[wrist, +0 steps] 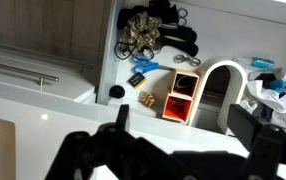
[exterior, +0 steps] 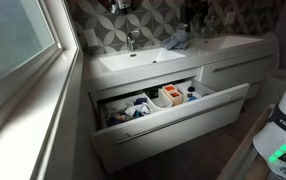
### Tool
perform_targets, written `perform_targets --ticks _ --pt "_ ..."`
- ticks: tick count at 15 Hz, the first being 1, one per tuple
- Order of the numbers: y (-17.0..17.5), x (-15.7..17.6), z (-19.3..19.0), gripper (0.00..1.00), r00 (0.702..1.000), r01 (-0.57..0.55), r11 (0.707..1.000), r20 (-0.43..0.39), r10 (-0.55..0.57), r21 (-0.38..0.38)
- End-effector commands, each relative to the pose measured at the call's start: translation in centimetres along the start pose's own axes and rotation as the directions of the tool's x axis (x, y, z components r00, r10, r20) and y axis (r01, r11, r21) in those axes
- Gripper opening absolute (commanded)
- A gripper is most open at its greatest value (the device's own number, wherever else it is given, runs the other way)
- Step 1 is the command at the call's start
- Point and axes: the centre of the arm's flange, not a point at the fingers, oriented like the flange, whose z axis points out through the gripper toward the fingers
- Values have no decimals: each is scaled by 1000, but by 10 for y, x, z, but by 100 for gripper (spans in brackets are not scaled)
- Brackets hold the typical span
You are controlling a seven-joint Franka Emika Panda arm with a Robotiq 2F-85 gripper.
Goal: Take a box out of the drawer and place it to the left of the sink
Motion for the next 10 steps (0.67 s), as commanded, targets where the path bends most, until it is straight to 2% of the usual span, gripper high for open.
perform_targets --ticks 1,7,10 --pt "0 0 0 100 1000 0 1000 0 0 0" --pt "0 0 0 100 1000 0 1000 0 0 0" --pt "-19 5 17 100 999 48 998 4 -48 40"
